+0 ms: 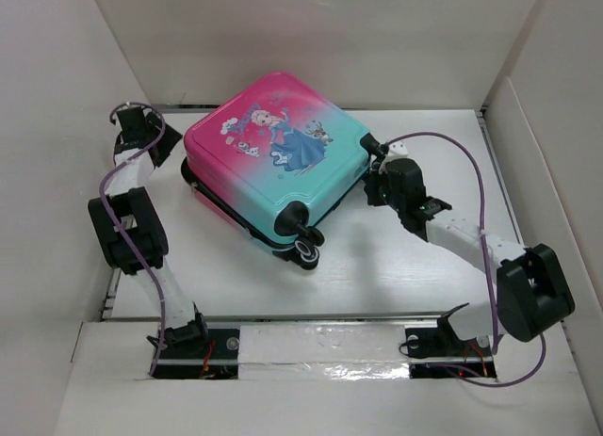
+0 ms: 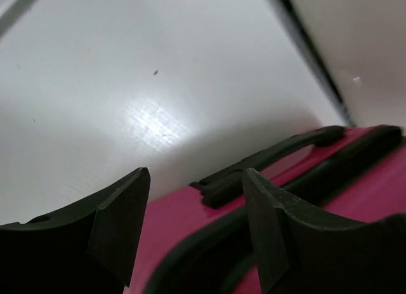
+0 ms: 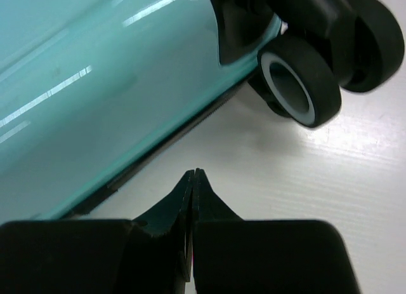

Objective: Pack the luggage

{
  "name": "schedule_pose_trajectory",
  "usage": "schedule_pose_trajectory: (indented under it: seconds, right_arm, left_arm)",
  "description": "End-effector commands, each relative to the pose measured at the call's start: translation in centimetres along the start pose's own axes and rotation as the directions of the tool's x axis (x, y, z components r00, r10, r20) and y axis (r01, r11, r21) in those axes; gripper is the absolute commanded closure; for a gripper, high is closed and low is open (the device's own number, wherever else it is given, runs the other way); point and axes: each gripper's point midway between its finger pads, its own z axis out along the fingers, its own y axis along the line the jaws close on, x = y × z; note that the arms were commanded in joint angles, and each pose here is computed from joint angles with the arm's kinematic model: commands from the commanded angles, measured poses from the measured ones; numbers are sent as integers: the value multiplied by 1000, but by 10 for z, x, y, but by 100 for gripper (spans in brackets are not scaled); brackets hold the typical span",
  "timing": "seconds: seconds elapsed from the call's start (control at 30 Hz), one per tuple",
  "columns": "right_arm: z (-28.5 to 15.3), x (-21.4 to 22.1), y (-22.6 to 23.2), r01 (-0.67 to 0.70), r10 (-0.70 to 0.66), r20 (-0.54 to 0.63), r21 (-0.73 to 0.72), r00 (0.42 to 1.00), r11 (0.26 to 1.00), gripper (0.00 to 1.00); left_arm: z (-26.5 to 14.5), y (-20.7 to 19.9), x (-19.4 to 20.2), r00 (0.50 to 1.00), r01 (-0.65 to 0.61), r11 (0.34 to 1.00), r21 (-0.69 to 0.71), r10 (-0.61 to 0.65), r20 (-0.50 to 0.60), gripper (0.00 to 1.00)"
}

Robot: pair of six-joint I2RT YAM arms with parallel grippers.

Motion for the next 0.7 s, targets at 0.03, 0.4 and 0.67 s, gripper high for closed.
schedule_pose_trajectory:
  seconds: [0.03,0.4,0.67]
  right_arm:
    - [17,-59,15,-40,44,166,-25,985,999,100]
    - [84,-113,93,69,-51,144,-124,988,990,100]
    - [103,-136,144,124,-99,118,-236,988,964,100]
  left_arm:
    - [2,-3,15,999,-14,999,49,17,-50,45]
    - [-36,15,129,984,169,970,175,-154,-94,100]
    - [-114,-2,199,995,96,961,260,-91,-29,100]
